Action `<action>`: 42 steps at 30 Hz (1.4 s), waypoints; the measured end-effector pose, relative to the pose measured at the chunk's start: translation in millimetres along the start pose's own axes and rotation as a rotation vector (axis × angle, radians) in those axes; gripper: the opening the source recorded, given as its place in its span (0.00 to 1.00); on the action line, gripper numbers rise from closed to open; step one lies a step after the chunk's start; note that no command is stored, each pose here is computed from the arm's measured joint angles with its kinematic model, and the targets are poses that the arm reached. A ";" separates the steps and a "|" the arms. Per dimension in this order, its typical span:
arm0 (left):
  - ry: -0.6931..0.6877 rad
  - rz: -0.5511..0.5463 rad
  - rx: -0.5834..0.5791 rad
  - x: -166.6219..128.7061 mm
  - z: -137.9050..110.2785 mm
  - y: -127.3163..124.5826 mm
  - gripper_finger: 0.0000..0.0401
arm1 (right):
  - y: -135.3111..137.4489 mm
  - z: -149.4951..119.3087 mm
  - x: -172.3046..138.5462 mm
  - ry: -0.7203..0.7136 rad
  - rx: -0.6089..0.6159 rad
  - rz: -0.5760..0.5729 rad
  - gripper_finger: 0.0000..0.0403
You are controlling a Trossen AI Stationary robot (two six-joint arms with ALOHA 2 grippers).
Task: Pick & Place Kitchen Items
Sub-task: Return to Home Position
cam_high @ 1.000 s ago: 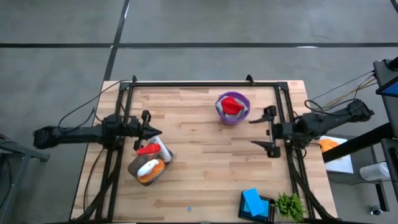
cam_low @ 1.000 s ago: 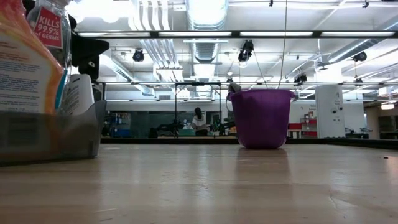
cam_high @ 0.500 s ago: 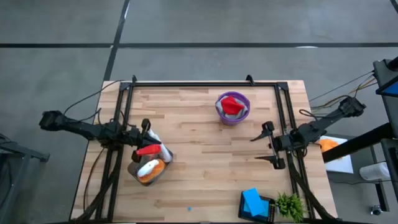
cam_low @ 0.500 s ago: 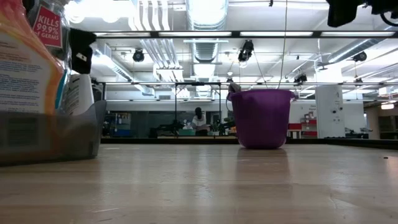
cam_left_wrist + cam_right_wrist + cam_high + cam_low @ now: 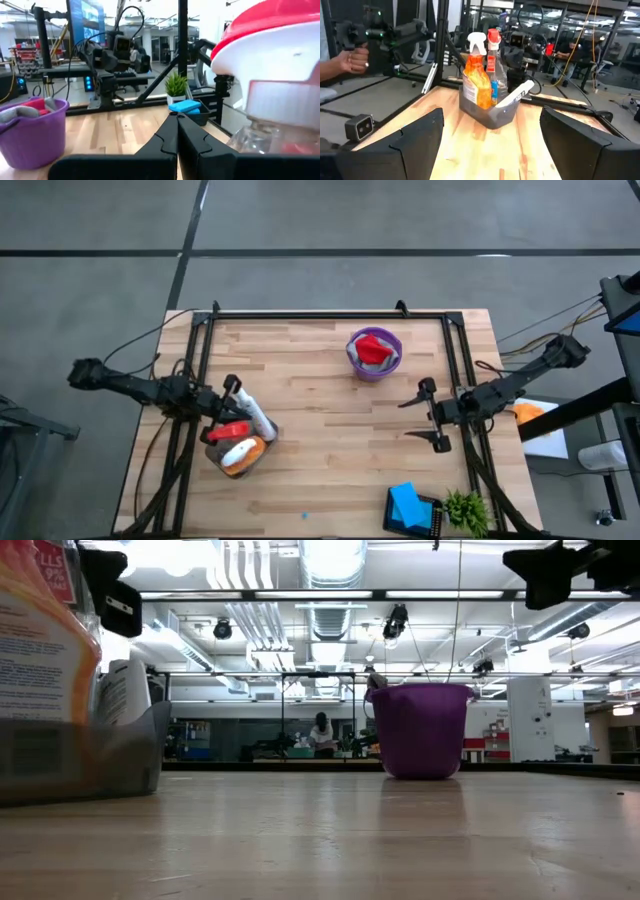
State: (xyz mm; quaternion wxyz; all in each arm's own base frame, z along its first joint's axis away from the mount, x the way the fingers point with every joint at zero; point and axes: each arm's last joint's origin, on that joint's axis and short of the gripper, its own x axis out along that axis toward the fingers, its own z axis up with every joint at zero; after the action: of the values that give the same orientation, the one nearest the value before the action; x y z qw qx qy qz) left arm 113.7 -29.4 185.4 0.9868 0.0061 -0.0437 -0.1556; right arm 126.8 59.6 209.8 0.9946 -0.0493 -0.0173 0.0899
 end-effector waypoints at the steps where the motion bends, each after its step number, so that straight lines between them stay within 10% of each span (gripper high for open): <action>1: -0.004 0.000 0.001 -1.2 -0.4 -0.1 0.00 | -0.6 0.0 -1.7 -0.008 0.002 -0.001 0.80; 42: 0.029 0.336 -0.049 -23.1 -14.5 8.9 0.00 | -14.5 -38.0 -43.8 0.015 -0.046 -0.126 0.80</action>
State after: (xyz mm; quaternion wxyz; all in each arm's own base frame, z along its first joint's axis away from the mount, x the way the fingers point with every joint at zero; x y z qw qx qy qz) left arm 95.9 -13.9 169.2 0.9993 -0.0232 -0.0261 0.0105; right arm 87.9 33.8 172.4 0.9970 -0.0718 -0.0151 0.0266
